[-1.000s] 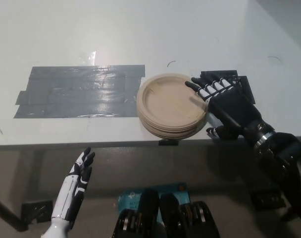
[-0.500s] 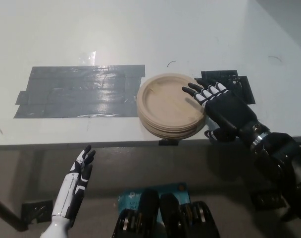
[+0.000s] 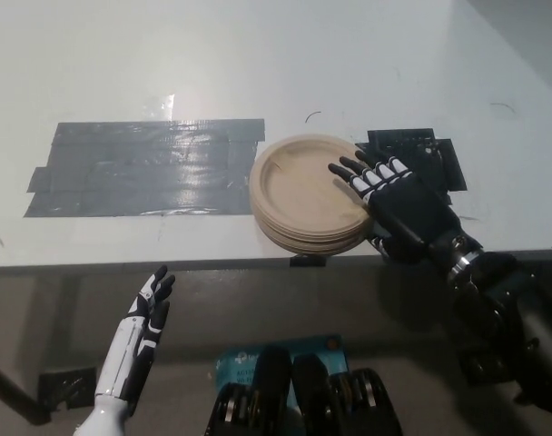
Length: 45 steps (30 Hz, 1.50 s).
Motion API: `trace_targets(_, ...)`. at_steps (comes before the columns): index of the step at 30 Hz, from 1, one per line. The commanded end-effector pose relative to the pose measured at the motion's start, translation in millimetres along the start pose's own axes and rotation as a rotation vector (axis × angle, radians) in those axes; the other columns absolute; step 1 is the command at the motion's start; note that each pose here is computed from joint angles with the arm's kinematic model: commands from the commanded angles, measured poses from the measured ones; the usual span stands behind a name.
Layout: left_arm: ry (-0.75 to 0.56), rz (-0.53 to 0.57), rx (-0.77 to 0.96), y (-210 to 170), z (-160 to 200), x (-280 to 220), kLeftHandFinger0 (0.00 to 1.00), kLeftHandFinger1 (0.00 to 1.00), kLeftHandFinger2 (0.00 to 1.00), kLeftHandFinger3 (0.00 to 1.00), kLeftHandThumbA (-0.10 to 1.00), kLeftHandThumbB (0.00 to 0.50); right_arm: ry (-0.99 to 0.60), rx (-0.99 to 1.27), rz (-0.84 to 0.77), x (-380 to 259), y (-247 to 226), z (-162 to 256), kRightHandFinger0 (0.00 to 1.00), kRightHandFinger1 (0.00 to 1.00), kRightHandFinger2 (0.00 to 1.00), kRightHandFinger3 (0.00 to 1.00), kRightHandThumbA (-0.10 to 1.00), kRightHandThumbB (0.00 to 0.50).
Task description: A stack of plates is kept in the middle of the desk close to the robot and the robot grabs the stack with its right hand, picks it up and hands it to a person.
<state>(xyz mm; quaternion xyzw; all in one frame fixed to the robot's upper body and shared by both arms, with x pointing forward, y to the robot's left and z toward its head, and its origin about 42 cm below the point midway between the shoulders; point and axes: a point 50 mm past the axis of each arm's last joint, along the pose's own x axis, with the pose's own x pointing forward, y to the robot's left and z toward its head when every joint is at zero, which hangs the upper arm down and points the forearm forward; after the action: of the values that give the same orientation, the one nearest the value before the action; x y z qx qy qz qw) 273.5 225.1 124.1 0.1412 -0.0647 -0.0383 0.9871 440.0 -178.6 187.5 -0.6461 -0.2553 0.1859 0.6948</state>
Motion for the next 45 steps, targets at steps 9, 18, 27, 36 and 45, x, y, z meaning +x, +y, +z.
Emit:
trace_targets(9,-0.065,0.003,0.001,3,11,8,1.00,1.00,1.00,1.00,1.00,0.000,-0.076,-0.008,-0.029,21,1,11,1.00,1.00,1.00,1.00,0.91,0.500)
trace_targets(18,-0.065,0.008,-0.013,3,13,9,1.00,1.00,1.00,1.00,1.00,0.000,-0.095,-0.010,-0.013,51,31,14,0.01,0.07,0.23,0.32,0.21,0.345)
trace_targets(27,-0.078,0.010,-0.007,5,16,12,1.00,1.00,1.00,1.00,1.00,0.000,-0.068,0.053,-0.160,64,6,-8,0.00,0.21,0.45,0.34,0.17,0.302)
trace_targets(36,-0.072,0.006,-0.010,6,17,14,1.00,1.00,1.00,1.00,1.00,0.000,-0.103,0.055,-0.387,58,-28,-16,0.00,0.21,0.41,0.09,0.11,0.339)
trace_targets(45,-0.069,0.004,-0.003,6,16,15,1.00,1.00,1.00,1.00,1.00,0.000,-0.120,0.068,-0.549,52,-83,-15,0.00,0.32,0.59,0.24,0.13,0.303)
